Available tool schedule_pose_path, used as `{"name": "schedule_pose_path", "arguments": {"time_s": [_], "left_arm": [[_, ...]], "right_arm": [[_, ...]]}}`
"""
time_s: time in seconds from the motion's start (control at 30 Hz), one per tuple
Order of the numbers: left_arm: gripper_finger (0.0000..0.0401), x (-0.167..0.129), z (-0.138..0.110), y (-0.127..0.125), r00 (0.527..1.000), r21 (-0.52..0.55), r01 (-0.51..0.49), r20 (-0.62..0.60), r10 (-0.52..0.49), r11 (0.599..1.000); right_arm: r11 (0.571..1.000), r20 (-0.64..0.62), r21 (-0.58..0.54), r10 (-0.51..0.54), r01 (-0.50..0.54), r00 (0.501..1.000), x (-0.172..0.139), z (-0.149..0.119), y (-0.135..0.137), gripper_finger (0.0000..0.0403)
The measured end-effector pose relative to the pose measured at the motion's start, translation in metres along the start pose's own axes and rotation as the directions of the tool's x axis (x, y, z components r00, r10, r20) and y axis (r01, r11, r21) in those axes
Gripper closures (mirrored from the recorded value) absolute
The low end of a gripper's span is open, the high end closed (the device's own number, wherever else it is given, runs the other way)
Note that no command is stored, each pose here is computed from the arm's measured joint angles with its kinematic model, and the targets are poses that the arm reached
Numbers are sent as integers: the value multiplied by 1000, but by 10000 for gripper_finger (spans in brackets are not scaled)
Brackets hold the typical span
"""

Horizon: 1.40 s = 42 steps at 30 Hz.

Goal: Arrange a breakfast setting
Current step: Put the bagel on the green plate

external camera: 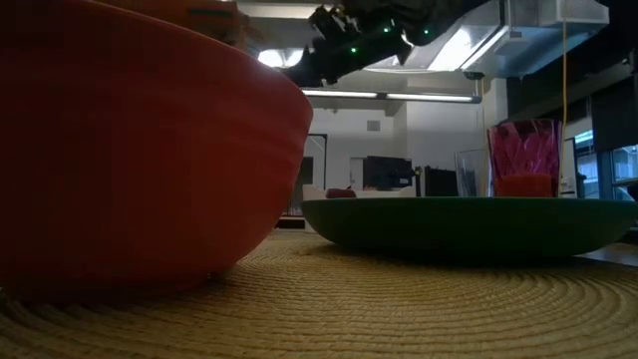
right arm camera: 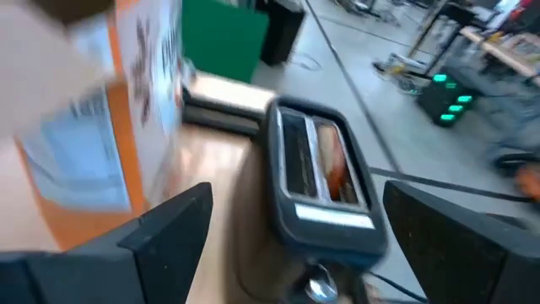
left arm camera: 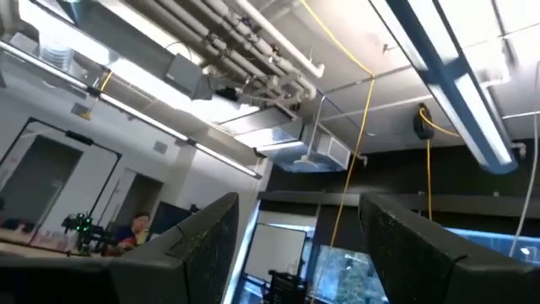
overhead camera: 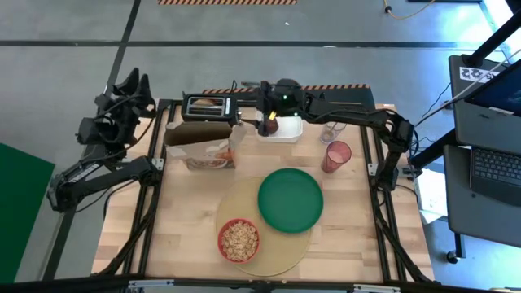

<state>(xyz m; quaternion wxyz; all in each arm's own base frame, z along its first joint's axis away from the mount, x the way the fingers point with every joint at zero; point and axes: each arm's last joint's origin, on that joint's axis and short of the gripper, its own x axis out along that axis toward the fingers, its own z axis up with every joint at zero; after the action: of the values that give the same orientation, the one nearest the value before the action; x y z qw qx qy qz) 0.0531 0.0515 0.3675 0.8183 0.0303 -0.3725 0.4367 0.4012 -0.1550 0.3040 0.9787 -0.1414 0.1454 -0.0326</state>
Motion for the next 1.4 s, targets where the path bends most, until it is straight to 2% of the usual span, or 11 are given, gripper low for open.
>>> {"name": "schedule_pose_path", "arguments": {"time_s": [0.1,0.23,0.33,0.47,0.57,0.67,0.8,0.97,1.07,1.2,1.4], "left_arm": [[162,15,0,-6,1000,1,2,-20,-2,1000],[162,45,-4,-18,997,28,36,-68,-34,999],[162,71,-10,-28,994,45,43,-101,-38,998],[162,101,-14,-37,990,44,77,-121,-71,996],[162,119,-6,-37,989,43,85,-129,-79,995],[162,136,-4,-29,971,26,101,-218,-93,995],[162,156,-5,-16,929,-11,179,-327,-173,984],[162,172,0,4,913,-37,214,-348,-213,976],[162,178,-1,17,914,-63,181,-359,-192,981],[162,182,-10,34,874,-155,189,-423,-238,970],[162,187,-22,45,847,-175,197,-465,-257,965]], "right_arm": [[997,53,58,45,-48,998,-2,-4,-12,52],[999,120,33,29,-33,992,-5,0,-22,52],[998,150,22,62,-66,987,-5,5,-28,55],[990,164,33,127,-134,978,9,6,-37,82],[986,149,43,153,-161,977,24,3,-43,108],[986,162,22,162,-168,973,38,3,-50,129],[980,176,15,191,-197,966,59,0,-56,144],[979,168,25,194,-201,966,78,-2,-62,150],[977,152,59,194,-205,969,85,-4,-65,150],[981,153,62,175,-186,973,94,-7,-67,150],[977,141,108,169,-185,976,109,-20,-67,144]]}}
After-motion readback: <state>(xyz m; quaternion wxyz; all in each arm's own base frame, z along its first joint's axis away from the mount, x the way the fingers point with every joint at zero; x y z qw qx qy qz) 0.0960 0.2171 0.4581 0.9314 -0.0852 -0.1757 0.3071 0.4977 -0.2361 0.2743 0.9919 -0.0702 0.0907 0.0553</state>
